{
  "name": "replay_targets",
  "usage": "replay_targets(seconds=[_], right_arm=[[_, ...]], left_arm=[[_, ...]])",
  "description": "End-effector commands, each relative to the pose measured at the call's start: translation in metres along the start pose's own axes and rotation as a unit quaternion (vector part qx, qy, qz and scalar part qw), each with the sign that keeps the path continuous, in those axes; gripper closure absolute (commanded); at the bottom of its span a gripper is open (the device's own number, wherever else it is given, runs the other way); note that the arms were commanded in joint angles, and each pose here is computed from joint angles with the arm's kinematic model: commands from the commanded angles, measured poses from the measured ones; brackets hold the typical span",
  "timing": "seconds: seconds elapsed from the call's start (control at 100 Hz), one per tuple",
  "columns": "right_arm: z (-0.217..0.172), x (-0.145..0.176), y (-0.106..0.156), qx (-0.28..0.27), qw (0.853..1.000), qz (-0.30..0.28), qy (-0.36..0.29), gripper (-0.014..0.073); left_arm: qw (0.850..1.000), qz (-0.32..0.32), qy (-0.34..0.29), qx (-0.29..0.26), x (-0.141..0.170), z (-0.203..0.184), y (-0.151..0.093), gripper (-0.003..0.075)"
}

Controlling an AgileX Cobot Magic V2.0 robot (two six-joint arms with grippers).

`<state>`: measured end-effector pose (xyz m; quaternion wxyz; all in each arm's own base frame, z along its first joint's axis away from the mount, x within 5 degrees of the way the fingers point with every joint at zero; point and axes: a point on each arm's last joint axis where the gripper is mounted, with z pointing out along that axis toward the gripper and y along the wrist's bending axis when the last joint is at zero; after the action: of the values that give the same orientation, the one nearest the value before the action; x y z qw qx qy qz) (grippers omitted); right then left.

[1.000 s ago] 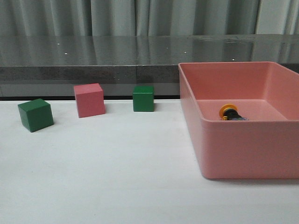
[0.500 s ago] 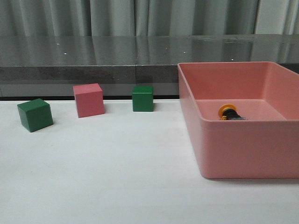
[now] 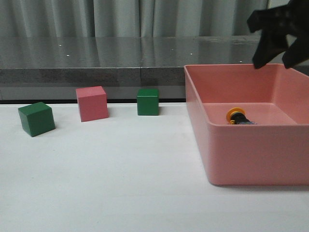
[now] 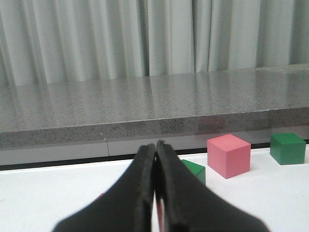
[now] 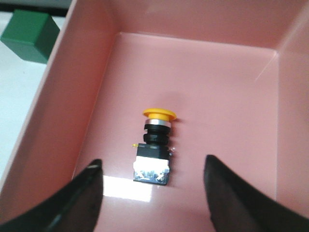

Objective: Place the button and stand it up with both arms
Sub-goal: 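Reach the right gripper into the pink bin and grasp the yellow button, then lift the button out of the bin and lower it onto the table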

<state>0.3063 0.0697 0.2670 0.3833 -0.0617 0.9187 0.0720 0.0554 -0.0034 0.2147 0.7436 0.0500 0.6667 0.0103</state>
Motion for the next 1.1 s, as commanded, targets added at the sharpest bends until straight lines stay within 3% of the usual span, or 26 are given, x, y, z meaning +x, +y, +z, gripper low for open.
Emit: replay_targets(seconds=[0.0, 0.52, 0.59, 0.74, 0.81, 0.96, 1.09], right_arm=[[0.002, -0.017, 0.005, -0.005, 0.998, -0.02, -0.055, -0.0009], [0.096, 0.021, 0.007, -0.002, 0.999, -0.031, 0.016, 0.0021], [0.099, 0.023, 0.007, -0.001, 0.999, -0.031, 0.023, 0.0102], [0.097, 0.023, 0.007, -0.001, 0.999, -0.031, 0.03, 0.0446], [0.092, 0.018, 0.007, -0.002, 0.999, -0.031, 0.035, 0.0553], [0.057, -0.012, 0.022, -0.018, 0.998, -0.058, -0.006, 0.0581], [0.014, -0.039, 0.059, -0.054, 0.981, -0.17, -0.074, 0.0581]], left_arm=[[1.0, -0.007, -0.031, -0.002, 0.006, -0.002, -0.001, 0.074], [1.0, -0.007, -0.031, -0.002, 0.006, -0.002, -0.001, 0.074], [1.0, -0.007, -0.031, -0.002, 0.006, -0.002, -0.001, 0.074], [1.0, -0.007, -0.031, -0.002, 0.006, -0.002, -0.001, 0.074], [1.0, -0.007, -0.031, -0.002, 0.006, -0.002, -0.001, 0.074], [1.0, -0.007, -0.031, -0.002, 0.006, -0.002, -0.001, 0.074], [1.0, -0.007, -0.031, -0.002, 0.006, -0.002, -0.001, 0.074]])
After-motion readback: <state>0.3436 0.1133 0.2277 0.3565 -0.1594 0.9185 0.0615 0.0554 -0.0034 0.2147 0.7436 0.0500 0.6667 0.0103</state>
